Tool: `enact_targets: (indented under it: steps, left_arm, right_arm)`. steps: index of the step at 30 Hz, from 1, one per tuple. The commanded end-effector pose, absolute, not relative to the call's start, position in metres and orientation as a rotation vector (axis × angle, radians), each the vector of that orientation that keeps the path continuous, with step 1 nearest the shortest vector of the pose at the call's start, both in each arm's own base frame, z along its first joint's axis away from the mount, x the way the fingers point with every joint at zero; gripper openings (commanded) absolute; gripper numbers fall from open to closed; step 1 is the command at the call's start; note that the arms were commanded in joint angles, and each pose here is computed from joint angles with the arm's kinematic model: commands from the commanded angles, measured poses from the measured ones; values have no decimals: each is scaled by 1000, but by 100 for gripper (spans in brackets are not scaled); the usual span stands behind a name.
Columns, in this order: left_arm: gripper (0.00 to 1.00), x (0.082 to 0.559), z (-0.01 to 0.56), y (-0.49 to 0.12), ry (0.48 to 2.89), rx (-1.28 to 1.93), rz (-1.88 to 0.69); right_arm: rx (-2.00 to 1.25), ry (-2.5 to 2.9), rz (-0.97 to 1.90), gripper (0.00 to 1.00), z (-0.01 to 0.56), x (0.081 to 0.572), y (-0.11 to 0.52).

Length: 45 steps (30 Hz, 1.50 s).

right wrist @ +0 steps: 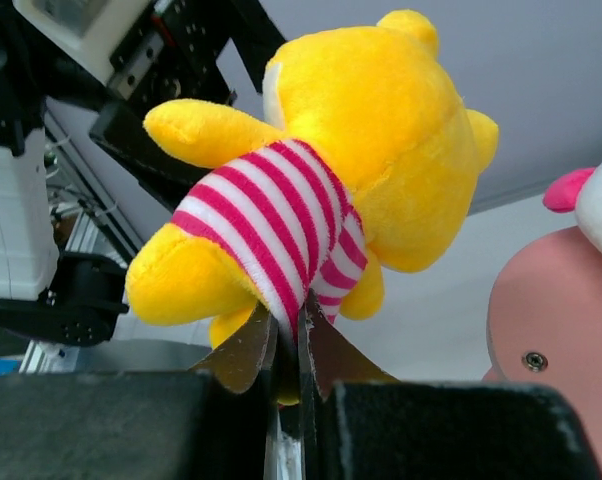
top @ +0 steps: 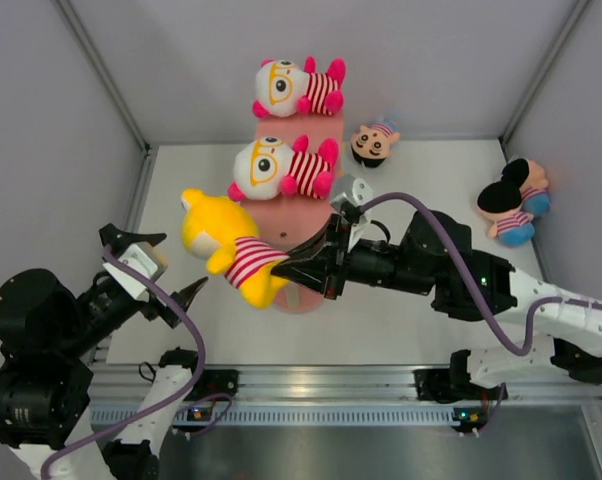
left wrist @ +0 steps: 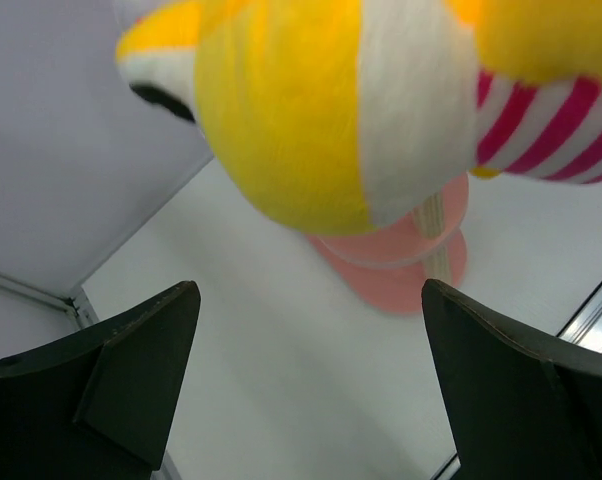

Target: Place and organize the stuffed toys onto the shelf

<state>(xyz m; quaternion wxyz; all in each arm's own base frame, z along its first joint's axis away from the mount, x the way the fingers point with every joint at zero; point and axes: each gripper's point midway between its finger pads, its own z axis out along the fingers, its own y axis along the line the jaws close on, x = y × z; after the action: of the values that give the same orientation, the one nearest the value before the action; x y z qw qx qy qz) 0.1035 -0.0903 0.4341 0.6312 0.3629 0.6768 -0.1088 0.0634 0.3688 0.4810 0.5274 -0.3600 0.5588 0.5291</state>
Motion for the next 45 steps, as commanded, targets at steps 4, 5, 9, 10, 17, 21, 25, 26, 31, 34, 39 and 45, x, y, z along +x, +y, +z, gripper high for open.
enact_targets:
  steps: [4,5,9,10,17,21,25,26,31,34,39,45]
  left_arm:
    - [99,103,477,-106,1379,945,-262]
    - [99,106,481,-107,1363,947,-259]
    - [99,111,483,-113,1355,954,-303]
    - [98,110,484,-115,1348,963,-316]
    - [15,89,493,-133,1276,1023,-443]
    - [0,81,490,-133,1311,972,-483]
    - [0,86,492,-115,1395,797,-415]
    - [0,93,493,-100,1431,698,-340]
    - [0,108,488,-54,1506,465,-121]
    - [0,107,484,-44,1519,420,-74]
    - [0,107,481,-42,1532,386,-75]
    - [0,107,479,-44,1538,376,-95]
  right_arm:
    - [-1004,1198,1426,0,516,48,366]
    - [-1014,1181,1439,0,521,47,365]
    - [-1072,1143,1489,0,525,39,365]
    - [-1072,1140,1489,0,525,41,365]
    - [-1097,1174,1544,0,517,48,378]
    - [-1086,1213,1509,12,512,58,385]
    - [-990,1266,1367,63,514,84,380]
    - [-950,1276,1304,67,515,95,377]
    - [-944,1244,1149,88,518,110,367]
    - [-969,1213,1018,92,515,116,367]
    - [-1025,1125,871,95,510,102,386]
    - [-981,1016,759,97,511,73,409]
